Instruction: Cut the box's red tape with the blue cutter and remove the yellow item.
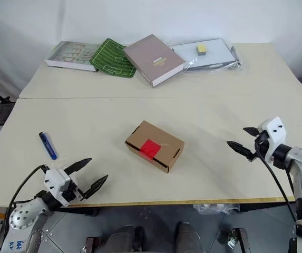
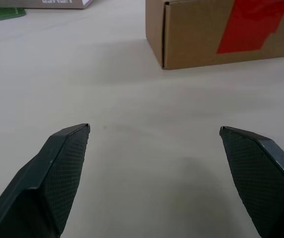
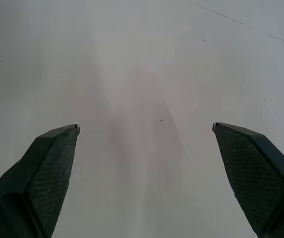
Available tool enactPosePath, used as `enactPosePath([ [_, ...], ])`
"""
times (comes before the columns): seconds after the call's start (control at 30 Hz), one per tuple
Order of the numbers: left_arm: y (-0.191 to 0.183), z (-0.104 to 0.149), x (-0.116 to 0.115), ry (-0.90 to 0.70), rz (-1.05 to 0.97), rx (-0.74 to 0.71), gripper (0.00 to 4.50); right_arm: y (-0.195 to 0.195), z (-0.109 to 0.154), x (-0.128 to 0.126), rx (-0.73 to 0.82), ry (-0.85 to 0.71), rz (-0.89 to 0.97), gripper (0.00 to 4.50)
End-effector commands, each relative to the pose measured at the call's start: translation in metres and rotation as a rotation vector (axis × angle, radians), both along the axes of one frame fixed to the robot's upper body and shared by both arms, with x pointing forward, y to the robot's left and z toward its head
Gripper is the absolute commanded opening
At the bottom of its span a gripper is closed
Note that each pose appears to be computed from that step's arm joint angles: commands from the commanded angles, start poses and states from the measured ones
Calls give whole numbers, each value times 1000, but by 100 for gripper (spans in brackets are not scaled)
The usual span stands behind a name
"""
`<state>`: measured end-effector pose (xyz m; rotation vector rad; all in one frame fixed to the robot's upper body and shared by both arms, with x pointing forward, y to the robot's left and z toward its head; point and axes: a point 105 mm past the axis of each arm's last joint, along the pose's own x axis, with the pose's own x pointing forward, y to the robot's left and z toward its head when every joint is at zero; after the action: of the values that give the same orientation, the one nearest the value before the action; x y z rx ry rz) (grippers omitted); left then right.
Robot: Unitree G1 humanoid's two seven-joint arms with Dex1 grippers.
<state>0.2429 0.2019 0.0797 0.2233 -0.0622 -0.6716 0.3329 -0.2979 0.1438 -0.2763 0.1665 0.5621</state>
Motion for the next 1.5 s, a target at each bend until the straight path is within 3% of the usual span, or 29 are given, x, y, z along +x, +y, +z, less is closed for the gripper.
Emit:
enactPosePath([
  [0.03,-7,9,1,-24,-15,-14,446,-3,16,0,1,-69,-16,450],
  [0.37,-8,-5,13,82,40,26,446,-6,7,2,-41,-12,-112,450],
  [0.4,-4,-6,18,95,64,19,428,2,8,-1,-57,-18,-81,432],
  [0.5,1,-4,33,90,94,17,357,30,12,-13,-19,12,31,357],
  [0.83,-12,21,88,4,56,13,39,104,4,-34,17,106,135,7],
  [0.9,-15,27,96,-16,47,9,3,114,3,-35,16,118,139,0],
  [1.2,-76,45,121,-37,-183,-9,3,155,0,-41,30,191,240,0],
  [1.3,-96,45,116,-12,-296,-7,3,161,5,-38,38,197,265,0],
  [1.5,-122,47,83,63,-522,-13,3,168,17,-20,26,186,289,0],
])
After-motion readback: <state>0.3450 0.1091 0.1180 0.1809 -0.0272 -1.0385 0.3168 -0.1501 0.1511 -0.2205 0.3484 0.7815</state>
